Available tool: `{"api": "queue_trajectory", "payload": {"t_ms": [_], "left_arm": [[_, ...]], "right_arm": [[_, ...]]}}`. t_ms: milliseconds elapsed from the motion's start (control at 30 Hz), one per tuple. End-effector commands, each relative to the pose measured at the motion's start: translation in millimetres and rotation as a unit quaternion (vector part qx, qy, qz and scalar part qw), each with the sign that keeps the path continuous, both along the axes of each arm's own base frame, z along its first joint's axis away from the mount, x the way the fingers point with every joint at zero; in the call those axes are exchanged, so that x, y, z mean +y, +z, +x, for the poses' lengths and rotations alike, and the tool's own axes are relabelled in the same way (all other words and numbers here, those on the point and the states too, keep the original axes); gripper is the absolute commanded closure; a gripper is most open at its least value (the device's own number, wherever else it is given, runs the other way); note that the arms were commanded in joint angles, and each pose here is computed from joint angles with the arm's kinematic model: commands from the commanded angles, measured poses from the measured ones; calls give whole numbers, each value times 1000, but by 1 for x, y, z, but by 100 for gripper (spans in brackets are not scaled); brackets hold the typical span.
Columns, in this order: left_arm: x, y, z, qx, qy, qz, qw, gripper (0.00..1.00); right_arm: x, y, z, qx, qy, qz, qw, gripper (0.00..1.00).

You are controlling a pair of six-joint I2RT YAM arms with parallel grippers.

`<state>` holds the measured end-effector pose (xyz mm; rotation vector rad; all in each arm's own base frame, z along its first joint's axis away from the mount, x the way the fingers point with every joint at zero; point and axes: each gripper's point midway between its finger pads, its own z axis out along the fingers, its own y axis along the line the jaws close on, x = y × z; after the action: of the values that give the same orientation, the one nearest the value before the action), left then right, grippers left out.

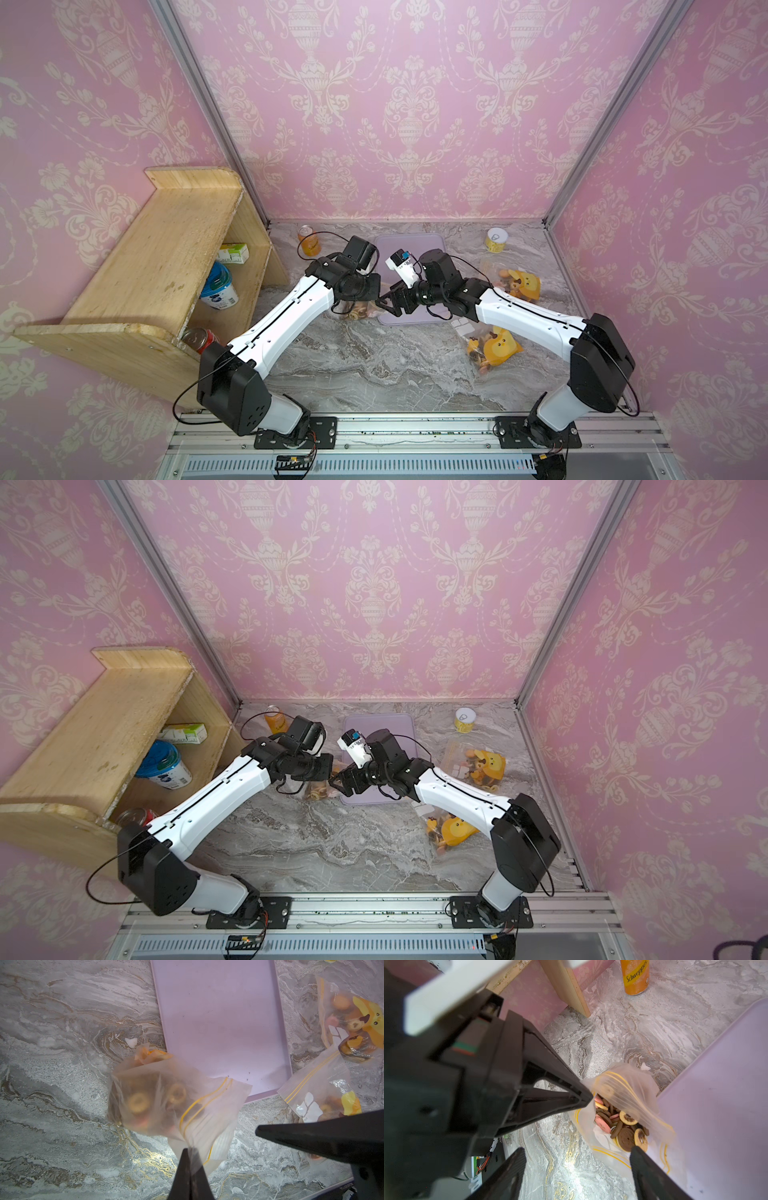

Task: Pour cookies out of the ziploc bag
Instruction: 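Open the ziploc bag at the center of the board, then pour the cookies out of the ziploc bag onto the tray.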

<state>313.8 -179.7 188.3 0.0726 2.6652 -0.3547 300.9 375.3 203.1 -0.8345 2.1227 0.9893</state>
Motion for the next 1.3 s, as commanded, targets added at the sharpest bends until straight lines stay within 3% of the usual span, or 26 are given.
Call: {"api": "queue_trajectory", "payload": {"t_ms": [0, 467, 633, 767, 833, 867, 900, 1067, 1267], "left_arm": [[1, 7, -4, -6, 2, -20, 1000, 100], [3, 16, 0, -15, 11, -32, 999, 100], [2, 17, 1, -17, 14, -42, 999, 100], [0, 18, 2, -17, 14, -55, 998, 100], [1, 18, 1, -17, 15, -60, 998, 99], [1, 18, 0, -19, 15, -64, 998, 92], [2, 19, -1, -22, 16, -69, 997, 79], [25, 27, -8, -55, 50, -79, 994, 1], [86, 19, -21, -72, 152, -60, 984, 1]], "right_arm": [[9, -3, -1, -5, 20, -1, 1000, 23], [31, -37, 2, 20, 26, -12, 999, 41], [38, -45, 6, 32, 21, -18, 999, 61], [39, -46, 8, 39, 13, -16, 999, 91], [39, -45, 8, 44, 9, -11, 999, 97], [40, -44, 8, 49, 8, -8, 999, 100], [41, -44, 7, 54, 7, -6, 998, 100], [45, -43, 7, 82, -1, 5, 997, 100], [54, -26, 5, 124, -23, 32, 991, 100]]}}
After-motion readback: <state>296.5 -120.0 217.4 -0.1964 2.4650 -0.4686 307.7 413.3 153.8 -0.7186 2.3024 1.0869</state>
